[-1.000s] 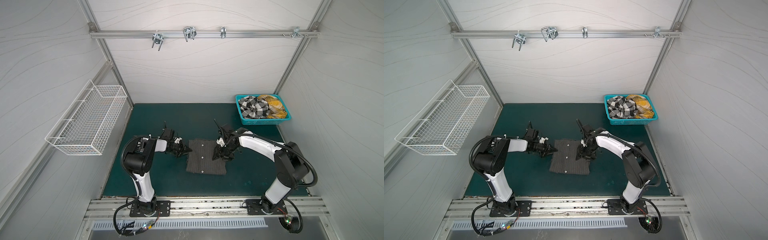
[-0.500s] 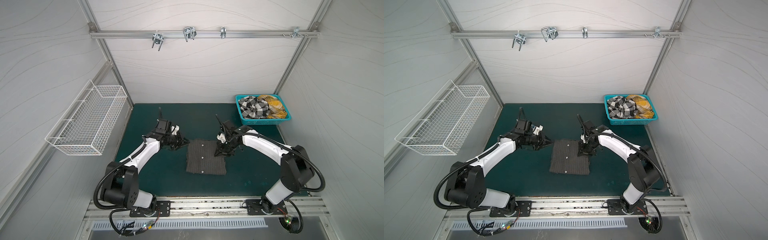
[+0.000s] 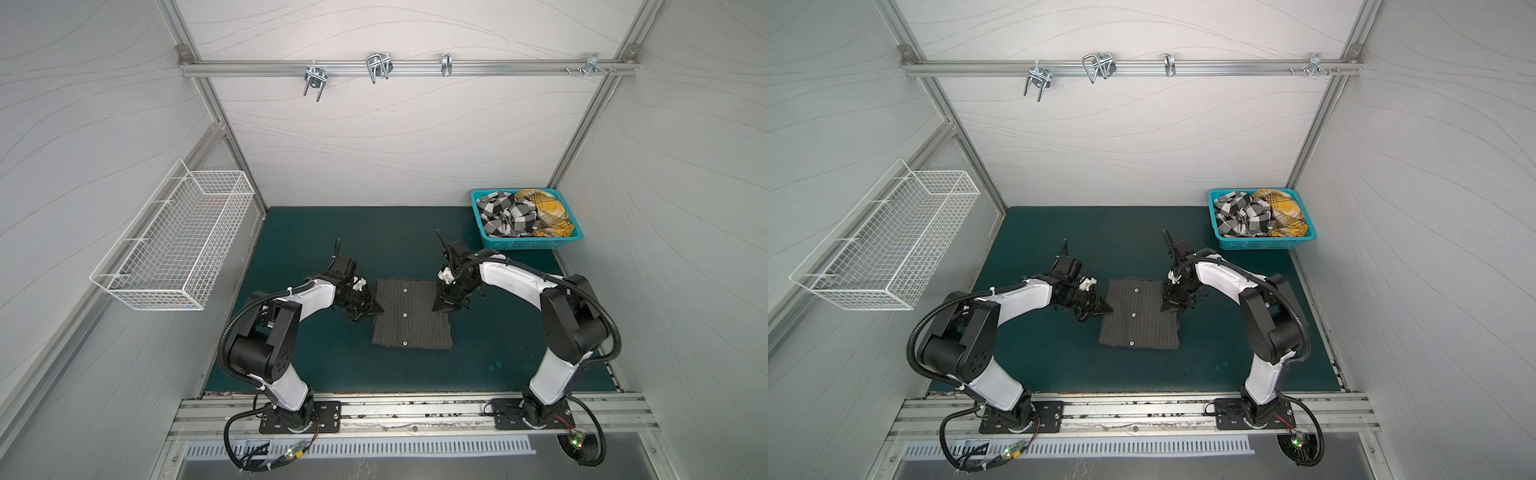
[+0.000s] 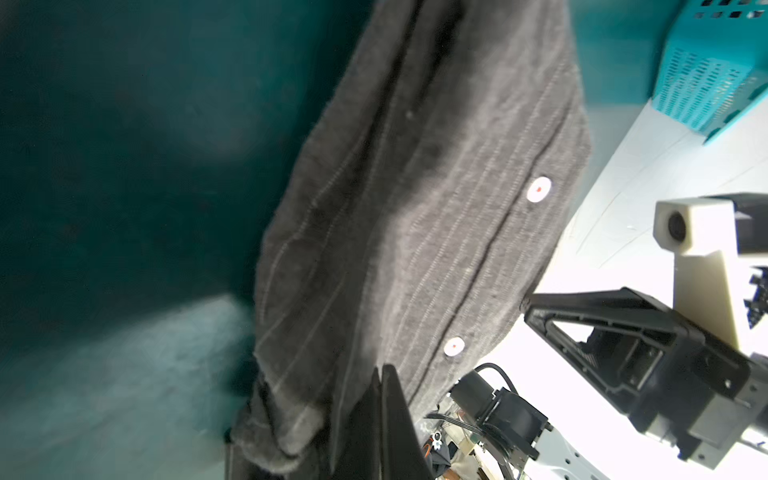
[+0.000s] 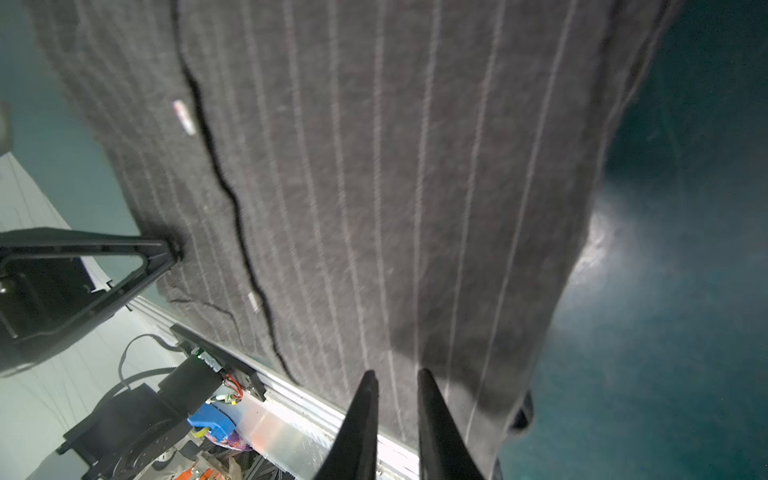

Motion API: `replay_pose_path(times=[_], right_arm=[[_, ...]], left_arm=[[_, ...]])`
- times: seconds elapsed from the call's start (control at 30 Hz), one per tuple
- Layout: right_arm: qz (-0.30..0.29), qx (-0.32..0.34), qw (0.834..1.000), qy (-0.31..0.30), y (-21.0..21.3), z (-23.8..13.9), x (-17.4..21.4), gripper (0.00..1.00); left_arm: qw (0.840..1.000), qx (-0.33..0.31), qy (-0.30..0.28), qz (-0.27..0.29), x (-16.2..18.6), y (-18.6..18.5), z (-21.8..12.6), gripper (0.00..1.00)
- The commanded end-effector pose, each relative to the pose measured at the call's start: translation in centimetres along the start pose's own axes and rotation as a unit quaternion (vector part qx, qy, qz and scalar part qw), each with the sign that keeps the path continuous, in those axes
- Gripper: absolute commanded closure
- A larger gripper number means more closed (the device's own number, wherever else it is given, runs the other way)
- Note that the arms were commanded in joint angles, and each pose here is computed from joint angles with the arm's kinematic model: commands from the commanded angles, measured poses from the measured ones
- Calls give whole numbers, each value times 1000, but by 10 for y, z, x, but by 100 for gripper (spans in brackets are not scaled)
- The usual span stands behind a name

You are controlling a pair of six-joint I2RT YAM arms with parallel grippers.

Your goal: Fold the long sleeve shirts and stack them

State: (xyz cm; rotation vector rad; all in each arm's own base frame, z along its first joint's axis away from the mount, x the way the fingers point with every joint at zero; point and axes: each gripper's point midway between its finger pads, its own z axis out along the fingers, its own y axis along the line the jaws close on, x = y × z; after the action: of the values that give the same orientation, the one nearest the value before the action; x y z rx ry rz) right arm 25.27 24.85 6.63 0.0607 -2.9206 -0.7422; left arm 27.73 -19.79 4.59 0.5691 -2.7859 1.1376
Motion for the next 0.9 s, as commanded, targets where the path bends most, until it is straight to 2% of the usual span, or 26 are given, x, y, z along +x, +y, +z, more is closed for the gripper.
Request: replay_pose_path(times=[0.0, 0.17, 0.27, 0.4, 0.47, 0.53, 0.73, 0.87], right_arm=[[1, -6, 1000, 16, -5, 9, 3, 79], [4, -5, 1000, 23, -8, 15, 4, 79], [2, -8, 1000, 23, -5, 11, 4, 78], [-17, -8, 1000, -3, 8, -16, 2, 75], [-28, -11, 999, -18, 15, -31, 3, 71], [-36, -9, 999, -28, 19, -43, 5, 68], [-45, -11, 998, -42, 20, -63, 19, 64], [-47, -8, 998, -50, 16, -70, 28, 59]], left_arm=[[1000, -22, 3, -3, -2, 21, 14, 100], [999, -34, 3, -17, -1, 34, 19, 100], [1000, -9, 0, -6, -2, 15, 11, 100], [998, 31, -43, 44, -3, -41, -35, 72], [993, 34, -75, 81, -1, -64, -64, 63], [989, 24, -106, 101, -1, -72, -86, 59], [983, -14, -154, 96, 0, -40, -116, 57], [970, -49, -219, 95, 2, -17, -136, 52]])
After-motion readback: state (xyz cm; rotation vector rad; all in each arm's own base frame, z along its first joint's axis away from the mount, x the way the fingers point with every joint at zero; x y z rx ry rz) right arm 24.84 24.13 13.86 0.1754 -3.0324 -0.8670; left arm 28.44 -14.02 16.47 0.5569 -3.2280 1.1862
